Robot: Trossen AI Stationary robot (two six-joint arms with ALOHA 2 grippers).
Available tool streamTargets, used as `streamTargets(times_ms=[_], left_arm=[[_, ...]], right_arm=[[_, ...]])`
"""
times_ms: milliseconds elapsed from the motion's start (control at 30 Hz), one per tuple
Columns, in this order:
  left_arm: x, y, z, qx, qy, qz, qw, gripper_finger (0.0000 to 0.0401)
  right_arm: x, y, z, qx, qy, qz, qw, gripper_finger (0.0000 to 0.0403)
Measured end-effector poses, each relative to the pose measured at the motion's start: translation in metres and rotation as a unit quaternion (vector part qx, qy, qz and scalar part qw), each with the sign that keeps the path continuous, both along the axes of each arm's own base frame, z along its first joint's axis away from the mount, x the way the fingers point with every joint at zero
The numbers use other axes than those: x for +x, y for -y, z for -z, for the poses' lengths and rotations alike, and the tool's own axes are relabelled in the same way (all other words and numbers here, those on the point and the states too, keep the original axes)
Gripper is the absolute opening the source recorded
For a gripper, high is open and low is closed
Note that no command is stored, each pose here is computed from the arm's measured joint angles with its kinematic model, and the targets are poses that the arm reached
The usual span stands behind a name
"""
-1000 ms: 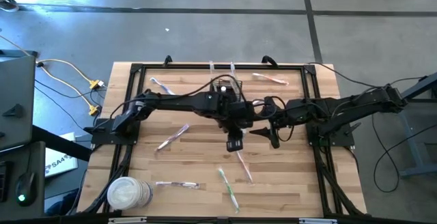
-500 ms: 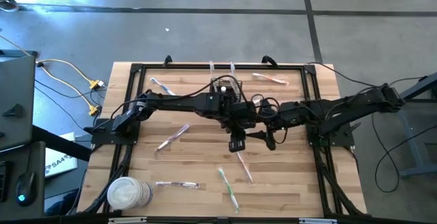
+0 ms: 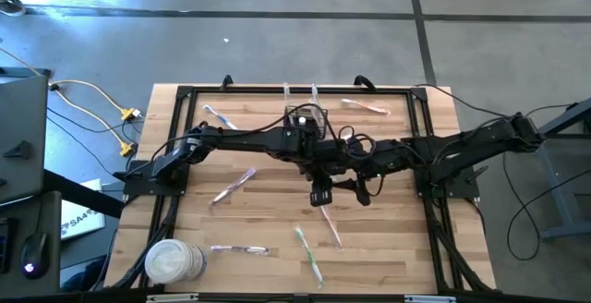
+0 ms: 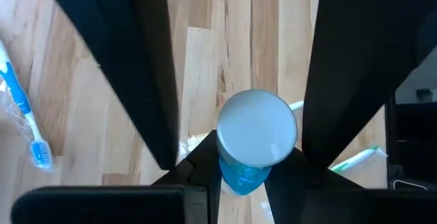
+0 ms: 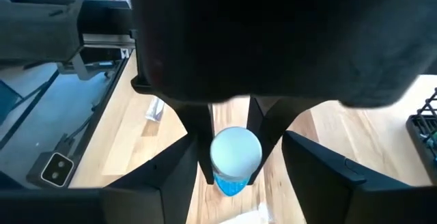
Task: Pick & Place toothbrushing station
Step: Put the blue mouthwash into the mesh organizer
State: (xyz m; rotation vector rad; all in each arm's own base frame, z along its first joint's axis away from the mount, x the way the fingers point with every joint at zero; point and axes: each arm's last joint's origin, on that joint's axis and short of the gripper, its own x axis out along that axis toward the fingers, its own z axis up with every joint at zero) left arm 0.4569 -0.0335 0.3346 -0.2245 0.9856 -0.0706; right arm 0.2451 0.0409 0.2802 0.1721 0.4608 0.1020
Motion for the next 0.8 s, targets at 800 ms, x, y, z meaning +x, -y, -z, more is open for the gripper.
streamTargets(times_ms=[800], left_arm=[[0.0002,0.0003,0.0008,-0.002,-0.002,0.0,1.0,0.0077]], right_arm=[[0.0033,-0.0023,0.0045,0.02,-0.016,-0.025,0.999,0.0114]])
